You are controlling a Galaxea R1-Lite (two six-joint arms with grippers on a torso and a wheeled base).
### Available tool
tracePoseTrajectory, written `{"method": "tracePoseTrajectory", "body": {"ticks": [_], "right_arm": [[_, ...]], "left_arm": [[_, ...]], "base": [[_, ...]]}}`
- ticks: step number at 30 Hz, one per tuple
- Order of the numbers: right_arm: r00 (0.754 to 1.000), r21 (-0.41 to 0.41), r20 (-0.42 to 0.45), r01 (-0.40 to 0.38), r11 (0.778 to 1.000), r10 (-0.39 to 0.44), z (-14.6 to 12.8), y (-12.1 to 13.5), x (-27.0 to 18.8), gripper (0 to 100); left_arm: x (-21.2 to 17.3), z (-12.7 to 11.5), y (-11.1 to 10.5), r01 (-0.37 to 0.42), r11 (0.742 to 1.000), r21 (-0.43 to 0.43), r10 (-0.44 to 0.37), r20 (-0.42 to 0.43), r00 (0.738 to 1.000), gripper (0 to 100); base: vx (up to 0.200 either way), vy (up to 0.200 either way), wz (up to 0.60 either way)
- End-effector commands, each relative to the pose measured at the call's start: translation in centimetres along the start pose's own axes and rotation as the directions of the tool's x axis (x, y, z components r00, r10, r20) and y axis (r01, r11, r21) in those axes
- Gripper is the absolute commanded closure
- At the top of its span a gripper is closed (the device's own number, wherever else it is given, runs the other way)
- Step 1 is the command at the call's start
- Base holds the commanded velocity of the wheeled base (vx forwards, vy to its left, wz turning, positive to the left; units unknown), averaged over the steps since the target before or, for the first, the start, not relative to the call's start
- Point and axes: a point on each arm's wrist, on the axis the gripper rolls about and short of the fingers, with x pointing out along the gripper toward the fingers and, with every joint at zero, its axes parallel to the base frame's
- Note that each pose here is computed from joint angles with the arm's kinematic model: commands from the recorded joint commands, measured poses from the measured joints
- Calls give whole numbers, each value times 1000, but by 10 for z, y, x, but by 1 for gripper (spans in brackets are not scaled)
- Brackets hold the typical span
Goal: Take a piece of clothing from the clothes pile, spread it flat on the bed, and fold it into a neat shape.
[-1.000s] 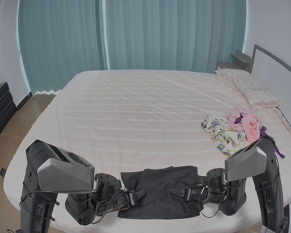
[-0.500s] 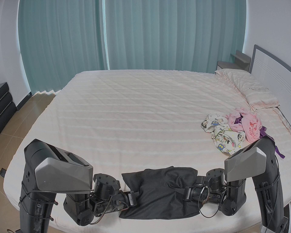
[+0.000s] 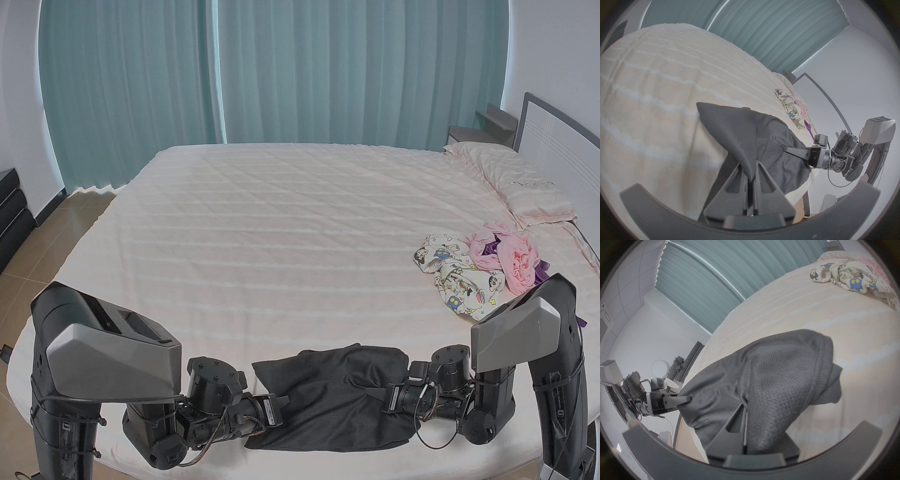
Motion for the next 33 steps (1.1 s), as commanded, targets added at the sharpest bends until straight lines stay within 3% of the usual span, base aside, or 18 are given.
{"method": "tracePoseTrajectory", "body": {"ticks": [1,33], "right_arm": [[999,1,29,-24,1000,24,7,8,-7,100],[999,10,38,-35,999,35,11,14,-14,100]], "left_arm": [[-7,1,-5,13,1000,5,-13,6,1000,100],[-21,0,-18,46,999,26,-47,5,999,100]], "base": [[0,-200,0],[0,-200,0]]}}
